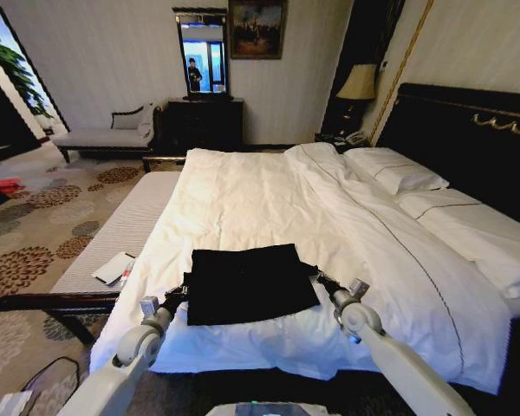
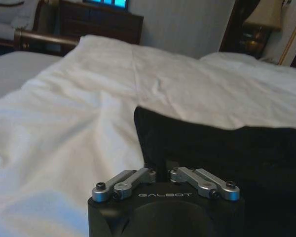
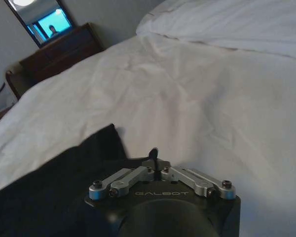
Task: Fold the clothes on the bed.
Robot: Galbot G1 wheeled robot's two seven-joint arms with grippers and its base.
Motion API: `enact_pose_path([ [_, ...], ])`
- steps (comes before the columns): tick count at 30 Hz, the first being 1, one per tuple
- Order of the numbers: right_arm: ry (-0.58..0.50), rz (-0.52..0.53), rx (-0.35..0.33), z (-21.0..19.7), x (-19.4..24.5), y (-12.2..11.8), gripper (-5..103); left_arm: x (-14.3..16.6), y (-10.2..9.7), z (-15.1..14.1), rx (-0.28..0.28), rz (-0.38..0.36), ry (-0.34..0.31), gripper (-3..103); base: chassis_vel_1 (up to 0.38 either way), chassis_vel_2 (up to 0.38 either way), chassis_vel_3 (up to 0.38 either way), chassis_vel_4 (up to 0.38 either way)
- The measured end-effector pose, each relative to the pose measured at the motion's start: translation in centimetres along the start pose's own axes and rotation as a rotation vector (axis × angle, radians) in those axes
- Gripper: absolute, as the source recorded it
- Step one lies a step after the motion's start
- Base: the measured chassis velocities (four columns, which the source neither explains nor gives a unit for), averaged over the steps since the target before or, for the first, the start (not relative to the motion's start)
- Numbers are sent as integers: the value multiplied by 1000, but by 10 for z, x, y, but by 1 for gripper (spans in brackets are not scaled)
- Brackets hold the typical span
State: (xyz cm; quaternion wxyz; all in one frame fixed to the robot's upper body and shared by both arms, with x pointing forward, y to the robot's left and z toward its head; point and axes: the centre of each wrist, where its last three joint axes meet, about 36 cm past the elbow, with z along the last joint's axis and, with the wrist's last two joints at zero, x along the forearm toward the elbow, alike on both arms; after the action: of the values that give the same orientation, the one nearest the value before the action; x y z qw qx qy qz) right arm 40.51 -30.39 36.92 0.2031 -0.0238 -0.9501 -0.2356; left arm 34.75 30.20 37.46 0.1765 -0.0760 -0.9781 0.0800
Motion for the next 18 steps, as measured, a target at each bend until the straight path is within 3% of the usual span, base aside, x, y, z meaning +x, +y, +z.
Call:
enact_pose_path([
  [1, -7, -9, -5, -2, 5, 3, 7, 5, -1, -3, -1, 2, -12, 16, 0, 0, 0, 0],
  [3, -15, -15, -9, -4, 9, 5, 7, 10, -2, -8, -2, 8, -27, 16, 0, 0, 0, 0],
  [7, -63, -33, -56, -23, 28, 14, 29, 31, -6, -42, 20, 45, -131, 37, 0, 0, 0, 0],
  [8, -77, -35, -70, -30, 32, 16, 35, 34, -6, -53, 33, 52, -161, 37, 0, 0, 0, 0],
  [10, -88, -35, -80, -35, 34, 17, 35, 35, -5, -65, 50, 59, -185, 42, 0, 0, 0, 0],
  [13, -130, -23, -123, -56, 33, 21, 51, 23, 3, -95, 107, 44, -231, 58, 0, 0, 0, 0],
  [14, -146, -16, -134, -63, 30, 22, 56, 14, 7, -104, 131, 35, -236, 58, 0, 0, 0, 0],
  [15, -146, -16, -134, -63, 30, 22, 56, 14, 7, -104, 131, 35, -236, 58, 0, 0, 0, 0],
  [17, -166, 13, -151, -73, 22, 21, 67, -14, 14, -118, 219, 32, -204, 75, 0, 0, 0, 0],
  [18, -166, 13, -151, -73, 22, 21, 67, -14, 14, -118, 219, 32, -204, 75, 0, 0, 0, 0],
])
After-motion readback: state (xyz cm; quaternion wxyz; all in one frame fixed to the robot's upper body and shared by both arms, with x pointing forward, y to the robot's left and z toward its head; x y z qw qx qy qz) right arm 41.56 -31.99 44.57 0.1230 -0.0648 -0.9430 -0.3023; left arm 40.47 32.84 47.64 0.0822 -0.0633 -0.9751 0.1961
